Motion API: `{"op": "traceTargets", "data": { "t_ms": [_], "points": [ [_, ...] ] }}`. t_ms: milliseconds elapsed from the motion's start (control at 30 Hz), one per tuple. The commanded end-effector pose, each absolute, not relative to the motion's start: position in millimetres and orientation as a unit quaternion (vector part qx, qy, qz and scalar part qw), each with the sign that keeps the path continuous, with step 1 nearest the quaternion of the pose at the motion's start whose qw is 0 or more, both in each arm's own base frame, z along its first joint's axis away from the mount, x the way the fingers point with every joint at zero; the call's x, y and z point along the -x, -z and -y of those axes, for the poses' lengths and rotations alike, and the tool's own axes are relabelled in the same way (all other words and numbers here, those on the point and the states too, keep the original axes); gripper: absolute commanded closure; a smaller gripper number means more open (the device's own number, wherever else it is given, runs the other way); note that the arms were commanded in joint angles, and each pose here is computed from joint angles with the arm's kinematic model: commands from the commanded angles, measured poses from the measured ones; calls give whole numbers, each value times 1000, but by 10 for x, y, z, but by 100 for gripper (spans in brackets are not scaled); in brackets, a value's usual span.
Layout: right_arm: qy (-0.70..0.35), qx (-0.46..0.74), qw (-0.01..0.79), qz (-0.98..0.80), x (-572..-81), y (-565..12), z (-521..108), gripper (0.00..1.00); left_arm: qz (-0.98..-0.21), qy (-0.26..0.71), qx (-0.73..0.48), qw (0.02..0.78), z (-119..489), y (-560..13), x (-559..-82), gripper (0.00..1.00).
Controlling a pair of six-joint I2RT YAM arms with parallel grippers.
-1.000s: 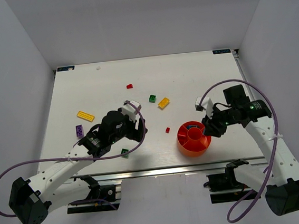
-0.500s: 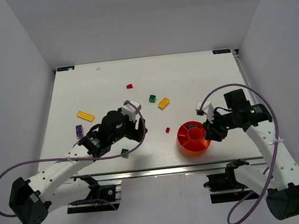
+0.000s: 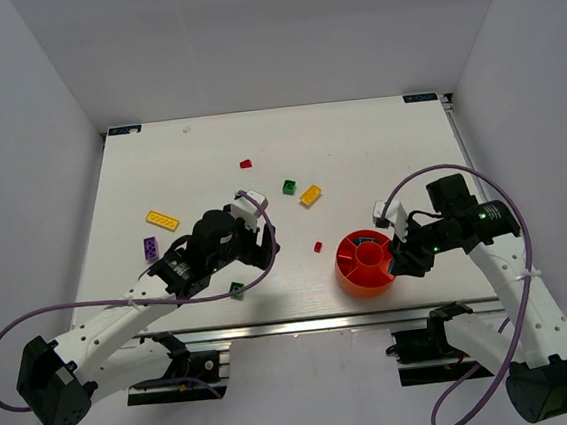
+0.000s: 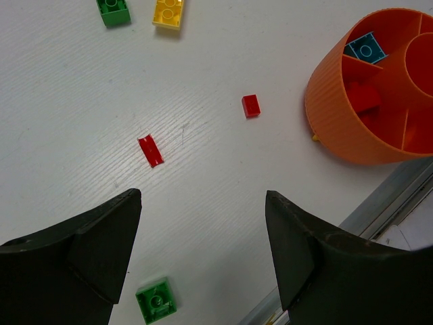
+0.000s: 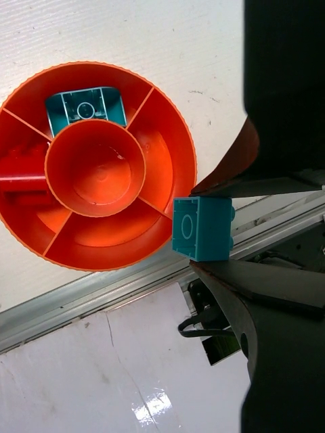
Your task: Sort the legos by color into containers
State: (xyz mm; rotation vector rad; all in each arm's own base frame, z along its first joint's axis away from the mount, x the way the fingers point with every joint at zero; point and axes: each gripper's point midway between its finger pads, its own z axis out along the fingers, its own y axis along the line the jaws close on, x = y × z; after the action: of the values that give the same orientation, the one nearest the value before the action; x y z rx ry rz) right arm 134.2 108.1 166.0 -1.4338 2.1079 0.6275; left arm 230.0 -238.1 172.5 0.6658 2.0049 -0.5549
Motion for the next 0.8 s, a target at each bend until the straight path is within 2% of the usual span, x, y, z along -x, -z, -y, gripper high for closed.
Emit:
{"op": "traceTargets", "data": {
  "t_ms": [0,767],
  "points": [
    [-243,538,259,-765,-1275,-1704,-1114,99,-800,241,-272,478,2430,-1939,-2301,17],
    [-237,539,258,-766,-1268,-1677,-1091,100,-800,240,-273,478,2432,-1936,-2304,17]
  ]
}}
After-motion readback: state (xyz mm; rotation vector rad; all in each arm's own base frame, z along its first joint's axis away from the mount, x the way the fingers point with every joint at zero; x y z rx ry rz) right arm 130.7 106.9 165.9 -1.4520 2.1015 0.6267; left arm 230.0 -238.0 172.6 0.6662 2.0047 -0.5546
